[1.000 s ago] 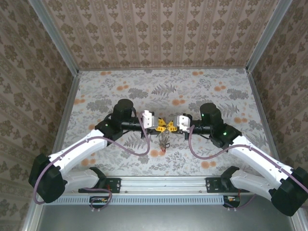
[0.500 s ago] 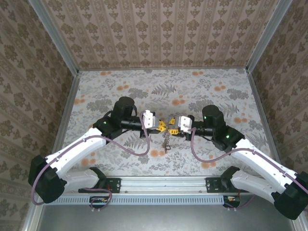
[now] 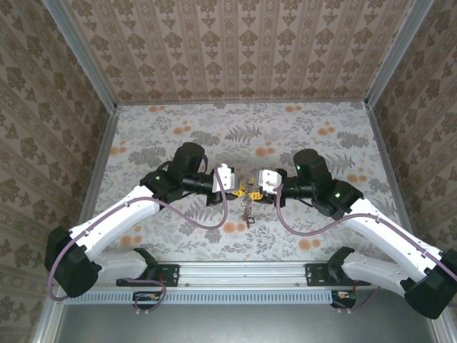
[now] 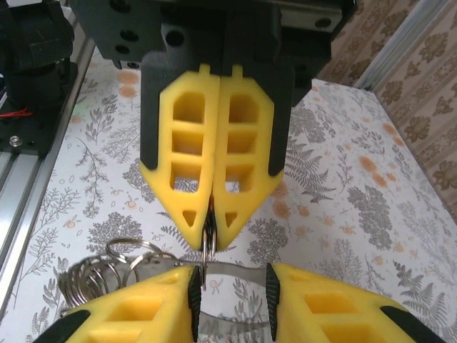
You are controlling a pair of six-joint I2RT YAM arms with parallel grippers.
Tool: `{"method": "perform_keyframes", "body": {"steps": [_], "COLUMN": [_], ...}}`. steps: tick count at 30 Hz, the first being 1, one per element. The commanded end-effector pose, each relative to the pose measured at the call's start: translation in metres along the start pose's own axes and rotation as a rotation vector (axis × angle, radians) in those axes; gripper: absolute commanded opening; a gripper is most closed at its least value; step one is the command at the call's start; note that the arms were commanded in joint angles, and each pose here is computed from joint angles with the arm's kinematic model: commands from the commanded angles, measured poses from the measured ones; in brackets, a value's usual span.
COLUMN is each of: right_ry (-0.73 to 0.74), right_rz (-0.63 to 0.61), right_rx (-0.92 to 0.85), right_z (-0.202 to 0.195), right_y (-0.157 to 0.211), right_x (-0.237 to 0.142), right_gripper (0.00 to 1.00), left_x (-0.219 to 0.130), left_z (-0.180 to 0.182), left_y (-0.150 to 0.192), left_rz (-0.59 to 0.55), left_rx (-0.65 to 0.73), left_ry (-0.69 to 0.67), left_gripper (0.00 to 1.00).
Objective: Put the keys on the keyring
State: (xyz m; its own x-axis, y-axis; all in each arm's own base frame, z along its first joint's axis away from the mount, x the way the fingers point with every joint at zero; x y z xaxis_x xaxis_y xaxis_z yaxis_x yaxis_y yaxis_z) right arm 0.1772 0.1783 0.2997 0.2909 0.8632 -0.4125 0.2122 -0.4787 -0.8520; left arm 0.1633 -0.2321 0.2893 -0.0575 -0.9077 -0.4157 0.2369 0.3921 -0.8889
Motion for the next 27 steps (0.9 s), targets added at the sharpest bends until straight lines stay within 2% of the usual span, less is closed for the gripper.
{"method": "perform_keyframes", "body": {"steps": [1, 6, 9, 11, 13, 15, 17, 22, 27], "right_ry": [-0.06, -0.062, -0.063, -0.063, -0.063, -0.061, -0.047, 0.025, 0.061], "right_rz": [0.003, 0.024, 0.033, 0.026, 0.013, 0.004, -0.003, -0.122, -0.262], "right_rx": [0.011, 0.021, 0.03, 0.035, 0.039, 0.048, 0.064, 0.136, 0.183], "right_z": [0.002, 0.001, 0.0, 0.0, 0.0, 0.0, -0.002, -0.007, -0.01], "right_y": [-0.006, -0.002, -0.001, -0.001, -0.003, -0.003, -0.003, -0.008, -0.012], "right_x": [0.001, 0.006, 0.007, 0.008, 0.008, 0.008, 0.008, 0.006, 0.004], "right_gripper": [0.32, 0.3, 0.26, 0.19, 0.07, 0.01, 0.0, 0.0, 0.0], "left_x": [-0.004, -0.003, -0.004, -0.003, -0.003, -0.003, -0.003, -0.004, -0.006], "left_z": [0.003, 0.003, 0.003, 0.003, 0.003, 0.004, 0.005, 0.002, 0.0], "left_y": [-0.018, -0.017, -0.018, -0.017, -0.017, -0.017, -0.016, -0.009, -0.005], "left_rz": [-0.043, -0.048, -0.051, -0.051, -0.051, -0.049, -0.046, -0.04, -0.058], "left_rx": [0.047, 0.049, 0.054, 0.053, 0.05, 0.045, 0.038, 0.025, 0.011], "left_ry": [-0.005, -0.008, -0.01, -0.007, -0.007, -0.011, -0.021, -0.039, -0.065], "left_gripper": [0.0, 0.0, 0.0, 0.0, 0.0, 0.0, 0.03, 0.22, 0.23]}}
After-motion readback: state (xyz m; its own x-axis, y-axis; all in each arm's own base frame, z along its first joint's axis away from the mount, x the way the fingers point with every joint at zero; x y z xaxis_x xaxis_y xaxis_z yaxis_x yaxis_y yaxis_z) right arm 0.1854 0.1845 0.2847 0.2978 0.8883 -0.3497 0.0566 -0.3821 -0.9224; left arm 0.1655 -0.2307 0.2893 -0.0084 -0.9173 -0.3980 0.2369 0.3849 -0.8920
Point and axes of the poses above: each hand's point on the last joint's axis, 136 mm out from that joint toward the fingers, its own x axis out along the fingers, its own z axis along the line the jaws close on, y = z × x, the point moved 10 cm from there along -x, back along the fingers, and after that the axes turned 1 degree about x, right-handed, at the moved point
